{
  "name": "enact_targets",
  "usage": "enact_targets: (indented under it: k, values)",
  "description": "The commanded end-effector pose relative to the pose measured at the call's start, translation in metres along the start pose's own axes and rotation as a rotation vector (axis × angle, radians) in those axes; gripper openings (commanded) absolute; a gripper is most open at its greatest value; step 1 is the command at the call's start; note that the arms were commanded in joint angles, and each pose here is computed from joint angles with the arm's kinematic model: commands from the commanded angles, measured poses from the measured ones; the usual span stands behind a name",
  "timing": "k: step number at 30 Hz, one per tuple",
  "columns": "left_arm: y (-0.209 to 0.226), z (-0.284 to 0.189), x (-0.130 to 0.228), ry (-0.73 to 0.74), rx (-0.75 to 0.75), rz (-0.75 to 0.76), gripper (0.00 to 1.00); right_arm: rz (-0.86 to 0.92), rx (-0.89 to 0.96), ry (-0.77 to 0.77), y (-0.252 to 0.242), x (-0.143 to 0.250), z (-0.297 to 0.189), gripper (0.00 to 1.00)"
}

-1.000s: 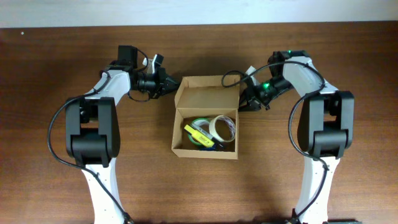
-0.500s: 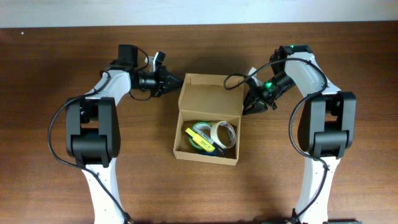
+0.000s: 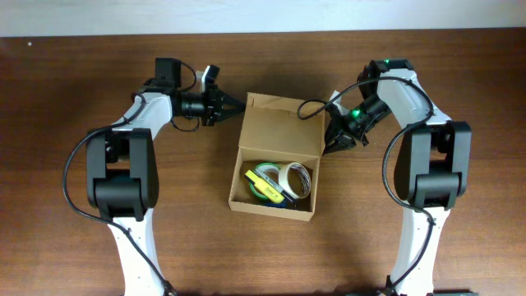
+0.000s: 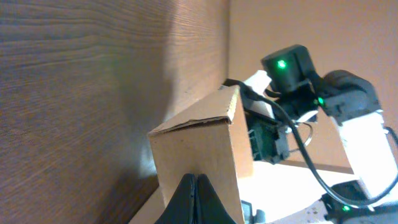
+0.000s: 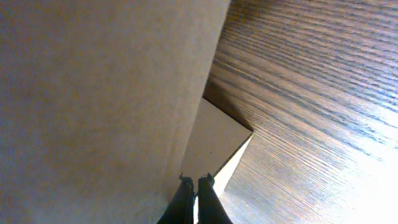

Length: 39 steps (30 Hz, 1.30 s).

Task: Pack container
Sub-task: 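Grasp the raised lid edges with left and right grippers, then hold the lid with both grippers and tilt it forward over the box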

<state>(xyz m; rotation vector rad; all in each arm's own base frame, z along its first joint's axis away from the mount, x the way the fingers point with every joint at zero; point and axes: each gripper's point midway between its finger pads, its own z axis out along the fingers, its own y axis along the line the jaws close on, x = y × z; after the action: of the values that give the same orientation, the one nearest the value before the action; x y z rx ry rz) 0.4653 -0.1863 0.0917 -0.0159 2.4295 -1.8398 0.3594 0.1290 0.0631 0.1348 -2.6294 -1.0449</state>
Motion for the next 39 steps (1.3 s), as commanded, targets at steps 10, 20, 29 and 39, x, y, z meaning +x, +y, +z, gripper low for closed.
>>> enact_targets:
  k: [10,20,29,39]
  values:
    - [-0.012,0.010,0.011,0.058,0.085,-0.008,0.02,-0.067,-0.052,-0.014,0.018,-0.006,0.003,0.04]
    - [0.017,0.010,0.002,-0.003,-0.083,-0.026,0.02,-0.079,0.001,-0.098,0.018,-0.034,0.011,0.04]
    - [0.053,0.004,-0.003,-0.059,-0.289,-0.046,0.02,-0.085,0.017,-0.101,0.015,-0.035,0.011,0.04]
    - [0.086,-0.009,0.000,-0.089,-0.480,-0.104,0.05,-0.084,0.017,-0.100,0.015,-0.034,0.011,0.04]
